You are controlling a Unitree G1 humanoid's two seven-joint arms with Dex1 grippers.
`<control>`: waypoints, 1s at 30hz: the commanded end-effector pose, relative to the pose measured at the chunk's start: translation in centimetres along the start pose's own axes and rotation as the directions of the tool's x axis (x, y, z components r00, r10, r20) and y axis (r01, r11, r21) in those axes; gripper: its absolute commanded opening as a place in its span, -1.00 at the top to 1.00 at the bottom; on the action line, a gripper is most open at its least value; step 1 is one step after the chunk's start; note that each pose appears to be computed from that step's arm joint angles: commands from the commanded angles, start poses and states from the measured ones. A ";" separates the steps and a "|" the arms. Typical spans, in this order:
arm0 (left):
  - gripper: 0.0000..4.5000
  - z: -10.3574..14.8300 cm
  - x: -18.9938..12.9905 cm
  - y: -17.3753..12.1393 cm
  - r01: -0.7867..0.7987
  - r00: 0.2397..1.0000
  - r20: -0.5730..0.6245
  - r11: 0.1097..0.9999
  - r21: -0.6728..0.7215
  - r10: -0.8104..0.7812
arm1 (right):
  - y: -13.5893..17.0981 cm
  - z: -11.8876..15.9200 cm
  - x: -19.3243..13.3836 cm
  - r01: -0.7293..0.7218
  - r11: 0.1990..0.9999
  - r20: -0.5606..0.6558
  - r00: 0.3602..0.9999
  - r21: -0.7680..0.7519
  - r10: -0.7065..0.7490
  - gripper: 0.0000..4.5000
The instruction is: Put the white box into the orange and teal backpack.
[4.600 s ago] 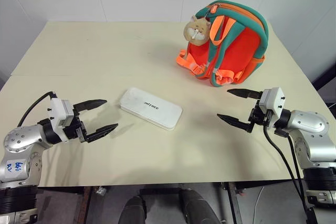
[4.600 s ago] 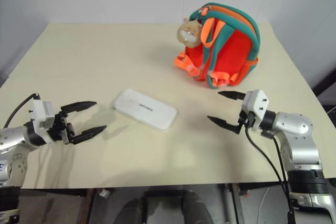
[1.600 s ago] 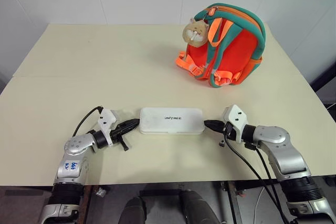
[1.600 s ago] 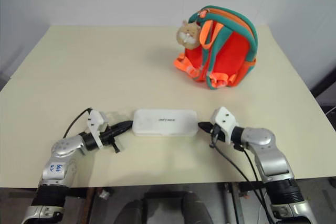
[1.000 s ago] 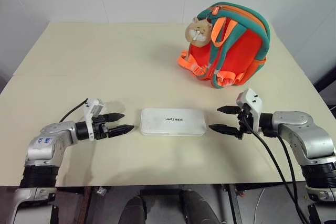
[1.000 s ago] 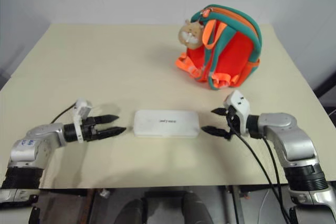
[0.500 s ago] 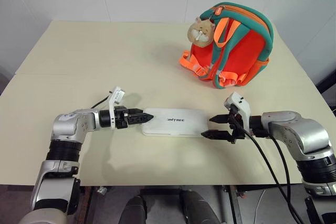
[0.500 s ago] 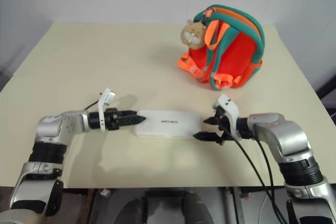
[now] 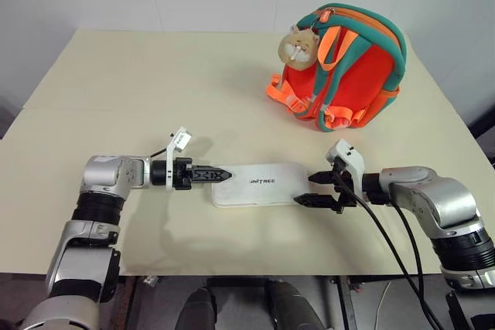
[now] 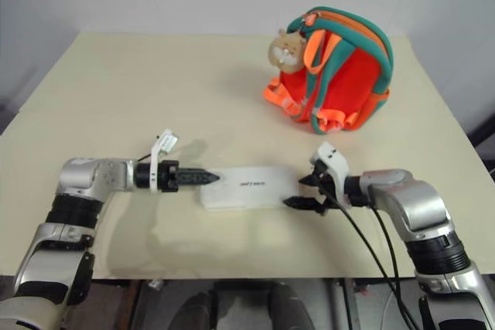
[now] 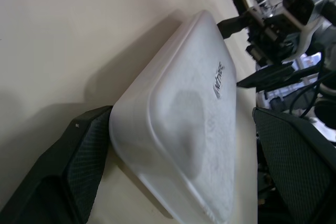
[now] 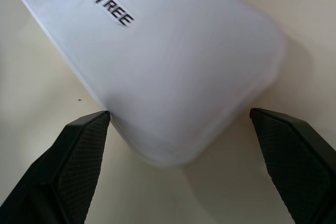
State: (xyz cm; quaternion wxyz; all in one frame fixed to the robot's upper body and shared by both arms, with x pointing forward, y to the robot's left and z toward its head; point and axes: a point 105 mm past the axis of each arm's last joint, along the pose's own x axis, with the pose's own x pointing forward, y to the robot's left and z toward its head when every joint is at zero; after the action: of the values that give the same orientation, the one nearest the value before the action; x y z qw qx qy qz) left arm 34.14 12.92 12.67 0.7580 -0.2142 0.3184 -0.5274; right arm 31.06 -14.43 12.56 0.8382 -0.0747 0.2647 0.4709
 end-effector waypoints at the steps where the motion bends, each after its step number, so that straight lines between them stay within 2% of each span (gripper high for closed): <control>1: -0.99 -1.0 -0.4 1.1 -0.055 0.998 -0.034 0.998 -0.003 0.055 | 0.6 0.8 -0.2 -0.001 0.999 0.037 0.999 -0.036 0.002 -1.00; 6: -0.99 0.3 -3.9 3.9 -0.267 0.963 0.011 0.945 0.192 0.270 | 0.7 0.5 -0.2 0.001 1.000 0.038 0.999 -0.031 0.000 -1.00; 12: -0.99 2.0 -6.8 4.5 -0.375 0.923 0.052 0.864 0.337 0.381 | 1.0 0.5 0.3 -0.016 0.999 0.044 0.999 -0.033 0.017 -1.00; 16: -0.99 2.3 -7.2 2.5 -0.302 0.953 0.050 0.923 0.241 0.299 | 1.0 0.6 0.4 -0.018 0.999 0.046 0.999 -0.036 0.020 -1.00; 19: -0.99 0.8 -6.9 -0.3 -0.148 0.988 -0.025 0.984 0.102 0.151 | 1.1 0.6 0.5 -0.020 0.999 0.047 0.999 -0.039 0.022 -1.00; 23: -0.99 -0.9 -7.0 -2.8 -0.059 0.994 -0.096 0.998 0.006 0.060 | 1.1 0.6 0.5 -0.024 0.999 0.048 0.999 -0.043 0.026 -1.00; 26: -0.99 -1.6 -7.0 -3.6 -0.042 0.993 -0.114 0.999 -0.029 0.039 | 1.1 0.6 0.5 -0.025 0.999 0.048 0.998 -0.044 0.027 -1.00; 30: -0.99 -1.7 -5.8 -2.8 -0.058 0.995 -0.084 0.998 -0.040 0.054 | 1.2 0.6 0.7 -0.026 0.999 0.052 0.998 -0.044 0.028 -1.00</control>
State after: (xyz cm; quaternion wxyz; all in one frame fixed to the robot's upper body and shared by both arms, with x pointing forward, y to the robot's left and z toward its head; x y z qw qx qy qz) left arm 29.47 17.74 14.47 0.7510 -0.1968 0.3794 -0.5033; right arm 30.67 -13.49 12.38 0.8380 -0.0751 0.2464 0.4810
